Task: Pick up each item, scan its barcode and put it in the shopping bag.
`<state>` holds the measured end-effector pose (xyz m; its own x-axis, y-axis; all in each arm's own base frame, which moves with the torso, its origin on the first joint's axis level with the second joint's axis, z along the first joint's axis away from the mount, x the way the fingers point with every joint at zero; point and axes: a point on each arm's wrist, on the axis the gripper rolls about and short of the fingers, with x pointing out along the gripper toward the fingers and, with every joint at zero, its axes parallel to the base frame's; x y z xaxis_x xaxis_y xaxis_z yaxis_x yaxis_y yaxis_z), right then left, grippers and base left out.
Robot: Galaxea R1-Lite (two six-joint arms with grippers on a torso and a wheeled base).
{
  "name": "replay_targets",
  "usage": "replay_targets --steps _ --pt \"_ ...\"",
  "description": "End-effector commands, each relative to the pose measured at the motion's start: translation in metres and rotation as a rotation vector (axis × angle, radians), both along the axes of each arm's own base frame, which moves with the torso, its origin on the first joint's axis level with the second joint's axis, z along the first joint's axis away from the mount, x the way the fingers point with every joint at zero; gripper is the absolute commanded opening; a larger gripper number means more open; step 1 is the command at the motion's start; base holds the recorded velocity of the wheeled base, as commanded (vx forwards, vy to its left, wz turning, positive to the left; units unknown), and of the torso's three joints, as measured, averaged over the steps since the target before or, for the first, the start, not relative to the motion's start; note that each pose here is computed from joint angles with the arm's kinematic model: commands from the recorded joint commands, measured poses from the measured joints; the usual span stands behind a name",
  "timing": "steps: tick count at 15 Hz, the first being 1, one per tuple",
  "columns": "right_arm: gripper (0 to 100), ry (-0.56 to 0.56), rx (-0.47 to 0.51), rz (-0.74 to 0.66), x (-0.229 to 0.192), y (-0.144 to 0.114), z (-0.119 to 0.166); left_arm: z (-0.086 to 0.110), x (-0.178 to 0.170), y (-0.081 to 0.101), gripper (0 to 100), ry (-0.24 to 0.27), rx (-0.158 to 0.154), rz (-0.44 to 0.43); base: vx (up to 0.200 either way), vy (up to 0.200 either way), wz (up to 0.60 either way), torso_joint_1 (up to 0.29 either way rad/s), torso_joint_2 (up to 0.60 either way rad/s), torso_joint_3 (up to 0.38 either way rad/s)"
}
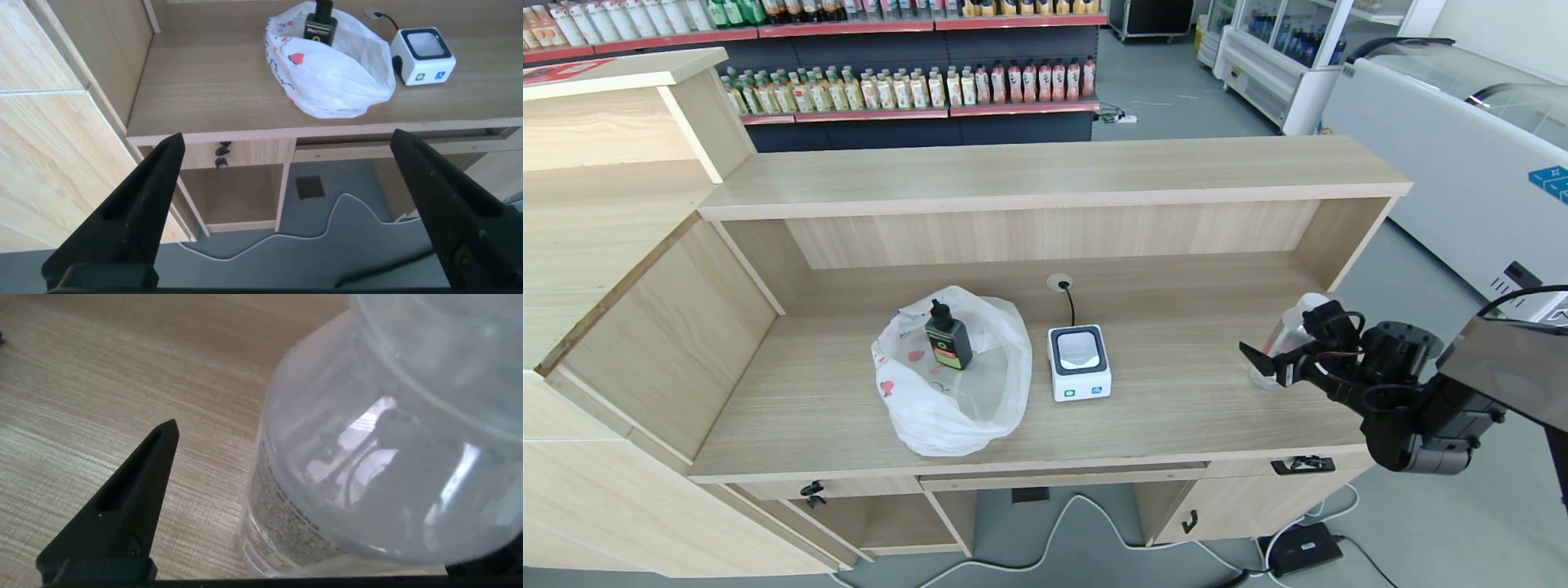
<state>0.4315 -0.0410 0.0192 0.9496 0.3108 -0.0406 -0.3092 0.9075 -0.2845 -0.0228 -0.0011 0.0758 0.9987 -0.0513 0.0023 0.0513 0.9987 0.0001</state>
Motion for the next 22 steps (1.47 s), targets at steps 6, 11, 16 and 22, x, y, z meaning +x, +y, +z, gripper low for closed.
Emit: replay_targets --steps 6,11,16,22 --pt "100 -0.003 0.004 0.011 0.009 0.004 -0.009 0.000 0.000 0.000 100 -0.001 0.000 0.001 0.000 0.000 0.00 0.000 0.00 0.000" --pt "0 -0.010 0.007 0.014 0.010 0.005 -0.007 0.000 0.000 0.000 100 -0.001 0.000 0.001 0.000 0.000 0.00 0.000 0.00 0.000" --pt "0 -0.022 0.004 0.014 0.010 0.005 -0.002 0.000 0.000 0.000 100 -0.001 0.000 0.001 0.000 0.000 0.00 0.000 0.00 0.000" --pt "0 -0.078 0.087 0.021 -0.012 0.008 0.058 0.000 0.000 0.000 100 -0.001 0.000 0.002 0.000 0.000 0.00 0.000 0.00 0.000"
